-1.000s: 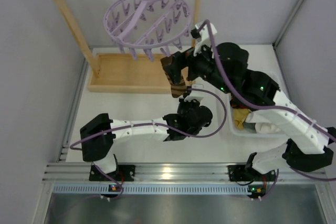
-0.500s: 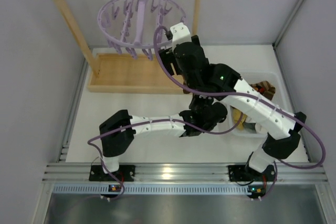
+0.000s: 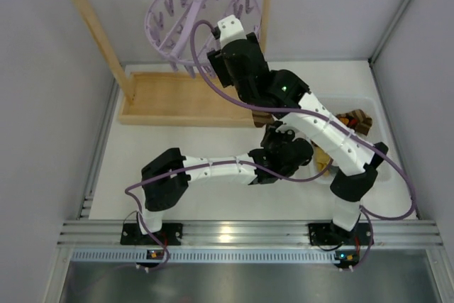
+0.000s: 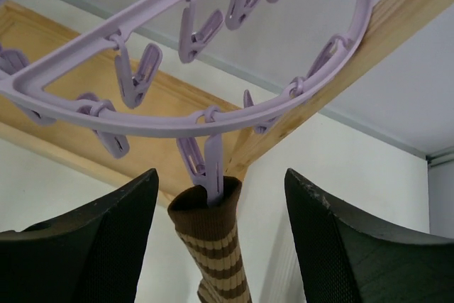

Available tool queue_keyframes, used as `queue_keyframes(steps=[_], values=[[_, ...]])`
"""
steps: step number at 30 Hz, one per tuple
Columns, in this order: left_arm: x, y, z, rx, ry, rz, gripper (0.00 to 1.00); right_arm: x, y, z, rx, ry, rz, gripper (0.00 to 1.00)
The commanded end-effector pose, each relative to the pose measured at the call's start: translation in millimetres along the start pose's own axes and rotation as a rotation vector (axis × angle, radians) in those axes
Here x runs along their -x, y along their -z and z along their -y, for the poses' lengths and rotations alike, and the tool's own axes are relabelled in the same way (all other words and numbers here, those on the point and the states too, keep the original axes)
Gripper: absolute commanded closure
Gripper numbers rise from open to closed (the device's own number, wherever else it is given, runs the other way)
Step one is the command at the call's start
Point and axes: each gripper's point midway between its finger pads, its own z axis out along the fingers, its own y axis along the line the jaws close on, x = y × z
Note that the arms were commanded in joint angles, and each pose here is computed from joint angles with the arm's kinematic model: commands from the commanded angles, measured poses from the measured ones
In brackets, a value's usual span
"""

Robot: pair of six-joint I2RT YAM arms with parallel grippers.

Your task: Remove the socks clipped to the hanger

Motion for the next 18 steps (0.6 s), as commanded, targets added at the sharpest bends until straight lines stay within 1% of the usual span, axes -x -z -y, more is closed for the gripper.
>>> queue_keyframes(steps=[1,12,15,18], values=[[15.6,4.9,7.6,-0.024,0.027,0.016,1.0,-3.3,-0.8,-1.0,-0.004,0.047,-0.018,0.31],[19.7,6.8,7.8,-0.031,0.037,0.02,1.0,-14.1,-23.0,-4.2,-0.096,0.139,-0.032,0.33],[20.5,8.4,7.2,-0.032,0.037,0.021,1.0,-16.5,-29.3,0.5,-0.144,0.167,-0.038,0.33],[21.8,10.2,6.0,-0.034,0.041,0.023,1.0,-19.0,-34.3,7.2,-0.166,0.16,-0.045,0.34]])
